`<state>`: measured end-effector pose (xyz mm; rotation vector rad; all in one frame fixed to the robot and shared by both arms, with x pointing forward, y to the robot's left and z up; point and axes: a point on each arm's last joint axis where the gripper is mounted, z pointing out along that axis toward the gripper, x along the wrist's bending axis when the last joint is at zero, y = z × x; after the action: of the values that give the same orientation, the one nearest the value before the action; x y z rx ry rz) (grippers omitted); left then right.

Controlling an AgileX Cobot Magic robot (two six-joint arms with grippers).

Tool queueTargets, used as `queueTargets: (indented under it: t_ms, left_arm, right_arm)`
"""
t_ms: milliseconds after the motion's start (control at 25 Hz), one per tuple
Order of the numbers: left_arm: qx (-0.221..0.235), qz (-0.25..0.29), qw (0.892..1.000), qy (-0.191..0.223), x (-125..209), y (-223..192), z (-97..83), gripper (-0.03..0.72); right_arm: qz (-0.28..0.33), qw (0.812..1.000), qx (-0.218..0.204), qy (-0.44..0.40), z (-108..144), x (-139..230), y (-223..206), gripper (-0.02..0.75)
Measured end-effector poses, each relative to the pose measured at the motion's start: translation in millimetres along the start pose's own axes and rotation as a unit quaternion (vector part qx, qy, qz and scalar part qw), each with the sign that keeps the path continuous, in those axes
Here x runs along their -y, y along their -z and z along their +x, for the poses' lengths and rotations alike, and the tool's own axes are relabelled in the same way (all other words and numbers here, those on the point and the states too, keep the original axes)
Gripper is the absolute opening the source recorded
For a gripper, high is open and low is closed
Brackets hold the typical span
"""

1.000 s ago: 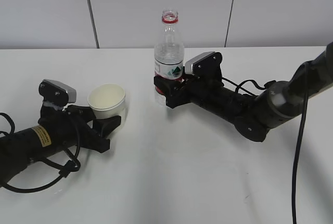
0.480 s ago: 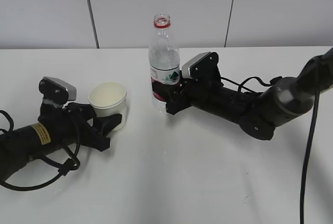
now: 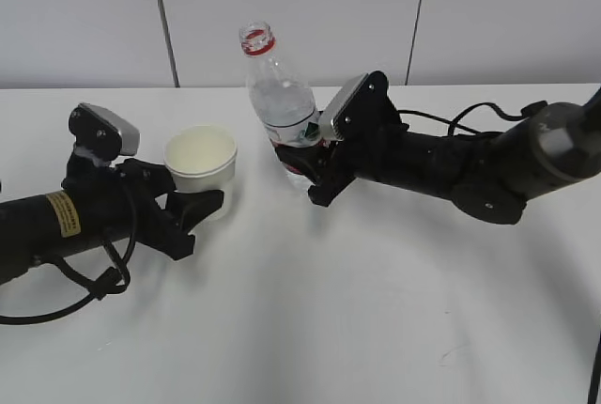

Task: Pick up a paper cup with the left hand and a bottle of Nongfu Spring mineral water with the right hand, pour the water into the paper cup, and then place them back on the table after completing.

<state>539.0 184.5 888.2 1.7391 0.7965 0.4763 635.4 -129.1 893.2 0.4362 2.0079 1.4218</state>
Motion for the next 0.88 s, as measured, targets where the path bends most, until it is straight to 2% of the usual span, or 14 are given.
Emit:
queueTargets:
  t_ms: [160, 400, 880]
  left_arm:
    - [0.005, 0.023, 1.000, -0.005, 4, 0, -1.0, 0.396]
    - [0.031, 0.002, 0.999, 0.017, 0, 0, -5.7, 0.396]
    - [0.070, 0.019, 0.997, 0.011, 3, 1, -12.8, 0.396]
  right_arm:
    - [-0.001, 0.998, 0.006, 0.067, -6, -16, 5, 0.445]
    - [0.010, 0.988, 0.008, 0.155, -10, -27, 9, 0.442]
    - [0.065, 0.949, 0.014, 0.307, -20, -29, 9, 0.440]
